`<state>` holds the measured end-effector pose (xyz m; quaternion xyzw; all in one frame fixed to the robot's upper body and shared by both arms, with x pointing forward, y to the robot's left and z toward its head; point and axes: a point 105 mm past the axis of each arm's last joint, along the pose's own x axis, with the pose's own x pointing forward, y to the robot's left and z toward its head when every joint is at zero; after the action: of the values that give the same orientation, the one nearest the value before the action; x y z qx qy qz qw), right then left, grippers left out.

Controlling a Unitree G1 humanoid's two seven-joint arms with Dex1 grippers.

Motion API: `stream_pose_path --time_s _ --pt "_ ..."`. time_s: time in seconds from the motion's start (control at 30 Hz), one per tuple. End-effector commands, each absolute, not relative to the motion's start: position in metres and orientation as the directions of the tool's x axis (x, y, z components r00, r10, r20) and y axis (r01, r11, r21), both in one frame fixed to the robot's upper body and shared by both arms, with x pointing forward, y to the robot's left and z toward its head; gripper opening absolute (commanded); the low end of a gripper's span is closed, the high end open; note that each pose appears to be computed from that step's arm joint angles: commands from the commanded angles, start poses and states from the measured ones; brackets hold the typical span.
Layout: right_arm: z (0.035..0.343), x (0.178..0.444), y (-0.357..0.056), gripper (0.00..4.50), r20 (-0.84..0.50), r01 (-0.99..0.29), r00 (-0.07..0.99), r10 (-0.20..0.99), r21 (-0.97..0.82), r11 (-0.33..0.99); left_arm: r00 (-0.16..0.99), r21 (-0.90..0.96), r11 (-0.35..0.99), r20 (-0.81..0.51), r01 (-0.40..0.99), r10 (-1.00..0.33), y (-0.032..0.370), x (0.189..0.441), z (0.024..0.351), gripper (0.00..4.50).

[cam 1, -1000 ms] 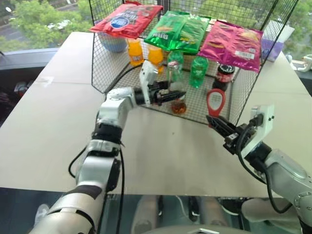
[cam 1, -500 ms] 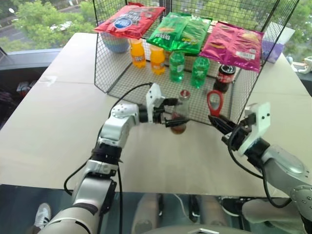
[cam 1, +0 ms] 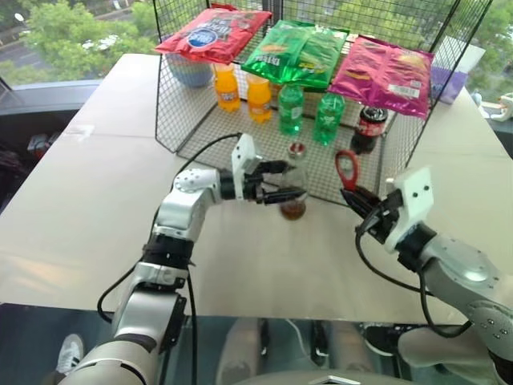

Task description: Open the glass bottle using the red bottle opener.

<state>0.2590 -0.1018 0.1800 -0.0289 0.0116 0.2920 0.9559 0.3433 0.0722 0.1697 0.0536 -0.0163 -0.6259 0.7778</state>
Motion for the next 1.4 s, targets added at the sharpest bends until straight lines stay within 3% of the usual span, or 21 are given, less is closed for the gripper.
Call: stream_pose_path --time_s 0.03,0.23,0.53,0.83,0.9,1.0,1.4 --pt "0.191 0.258 -0.096 0.0 0.001 -0.557 0.826 0.564 -0.154 0.816 0.174 0.152 0.17 -0.011 0.974 -0.985 0.068 0.338 0.187 2.36" --pt "0.191 0.264 -0.093 0.0 0.015 -0.523 0.838 0.545 -0.259 0.812 0.145 0.166 0.141 -0.013 0.976 -0.989 0.065 0.335 0.189 2.36" --pt "0.22 0.28 -0.089 0.0 0.167 -0.32 0.849 0.502 -0.593 0.739 0.119 0.206 0.109 -0.037 0.972 -0.992 0.06 0.331 0.187 2.36" --pt "0.204 0.283 -0.086 0.0 0.166 -0.272 0.842 0.514 -0.691 0.67 0.127 0.272 0.105 -0.061 0.956 -0.99 0.056 0.333 0.189 2.36" --pt "0.204 0.283 -0.088 0.0 0.172 -0.265 0.847 0.502 -0.683 0.681 0.129 0.255 0.109 -0.064 0.961 -0.99 0.058 0.333 0.186 3.37" --pt "0.203 0.284 -0.089 0.0 0.174 -0.261 0.851 0.495 -0.677 0.688 0.136 0.237 0.12 -0.053 0.964 -0.989 0.058 0.333 0.184 4.47" --pt "0.207 0.285 -0.091 0.0 0.198 -0.235 0.852 0.485 -0.683 0.692 0.115 0.18 0.112 -0.004 0.977 -0.993 0.062 0.33 0.197 4.47"
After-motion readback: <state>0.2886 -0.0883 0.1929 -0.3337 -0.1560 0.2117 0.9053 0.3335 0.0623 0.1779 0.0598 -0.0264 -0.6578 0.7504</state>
